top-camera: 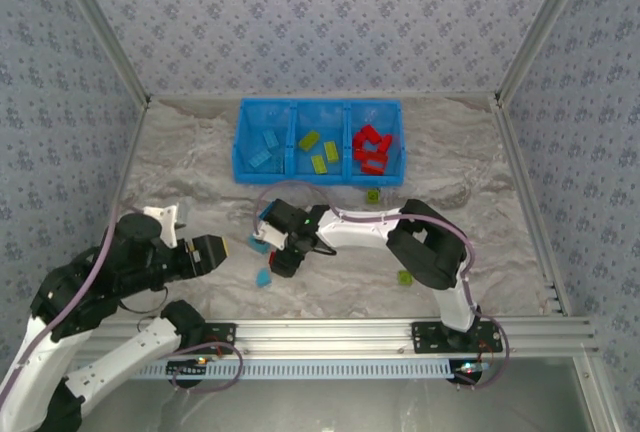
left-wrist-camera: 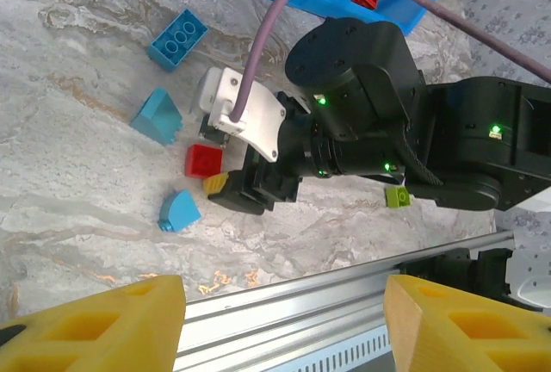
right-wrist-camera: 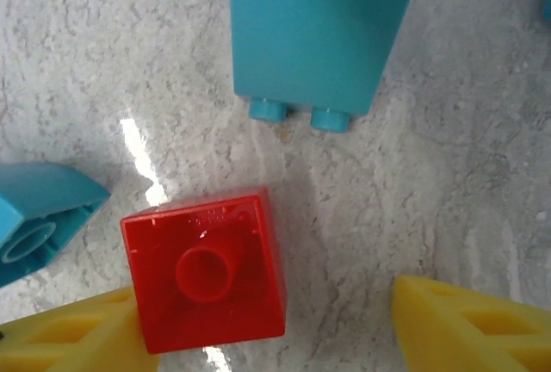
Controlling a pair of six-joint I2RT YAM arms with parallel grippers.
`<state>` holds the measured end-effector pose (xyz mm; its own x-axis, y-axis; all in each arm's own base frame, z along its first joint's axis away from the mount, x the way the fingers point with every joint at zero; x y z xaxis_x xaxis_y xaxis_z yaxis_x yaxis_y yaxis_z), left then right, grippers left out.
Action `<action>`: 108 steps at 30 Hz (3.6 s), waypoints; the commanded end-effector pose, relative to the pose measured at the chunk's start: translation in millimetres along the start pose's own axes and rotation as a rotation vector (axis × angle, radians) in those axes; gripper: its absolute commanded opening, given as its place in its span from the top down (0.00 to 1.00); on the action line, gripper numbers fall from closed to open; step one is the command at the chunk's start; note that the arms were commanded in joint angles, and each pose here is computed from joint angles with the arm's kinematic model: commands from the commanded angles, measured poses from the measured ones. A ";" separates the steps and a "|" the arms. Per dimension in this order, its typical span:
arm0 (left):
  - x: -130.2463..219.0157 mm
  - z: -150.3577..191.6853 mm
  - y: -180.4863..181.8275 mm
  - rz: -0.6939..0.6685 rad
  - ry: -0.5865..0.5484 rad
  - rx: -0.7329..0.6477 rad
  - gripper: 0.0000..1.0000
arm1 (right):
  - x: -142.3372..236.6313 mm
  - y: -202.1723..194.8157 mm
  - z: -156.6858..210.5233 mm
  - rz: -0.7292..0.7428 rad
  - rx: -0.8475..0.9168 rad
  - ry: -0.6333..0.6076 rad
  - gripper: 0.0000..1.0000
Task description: Sort the legos into containers by color
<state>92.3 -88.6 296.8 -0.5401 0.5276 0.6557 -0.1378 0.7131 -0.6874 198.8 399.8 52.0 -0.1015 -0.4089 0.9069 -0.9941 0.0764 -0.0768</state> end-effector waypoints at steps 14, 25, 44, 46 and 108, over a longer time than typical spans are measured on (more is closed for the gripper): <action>-11.7 8.5 4.1 -0.003 0.049 0.031 0.37 | -10.8 8.1 -19.7 -0.009 0.035 -0.009 0.41; -13.7 4.1 -14.4 0.080 0.043 0.032 0.38 | 39.7 -9.1 -17.0 0.101 -0.037 -0.079 0.67; -129.9 27.5 -227.0 0.093 -0.074 -0.409 0.40 | 199.7 -182.3 148.7 0.574 -0.830 -0.017 0.70; -140.8 31.5 -231.2 0.089 -0.068 -0.398 0.40 | 192.3 -195.5 153.5 0.550 -0.864 -0.023 0.71; -181.6 11.3 -103.7 -0.305 -0.033 -0.230 0.43 | 319.9 -17.9 84.5 0.472 -0.394 -0.552 0.44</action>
<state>188.9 -294.5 258.9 -0.5618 0.3293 0.7589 -0.0329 0.9077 -0.4183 211.0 182.7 321.4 -0.6620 -0.5864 0.4668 -0.6947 0.7139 -0.0885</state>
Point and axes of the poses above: each hand's point on the last joint's axis, 136 mm out from that joint toward the fingers, its own x axis back along the fingers, its own y axis along the line the jaws close on, z = x × y, the point moved 3 cm from there along x, back along the fingers, and after that the axes turned 15 degrees about x, right-handed, at the moved point
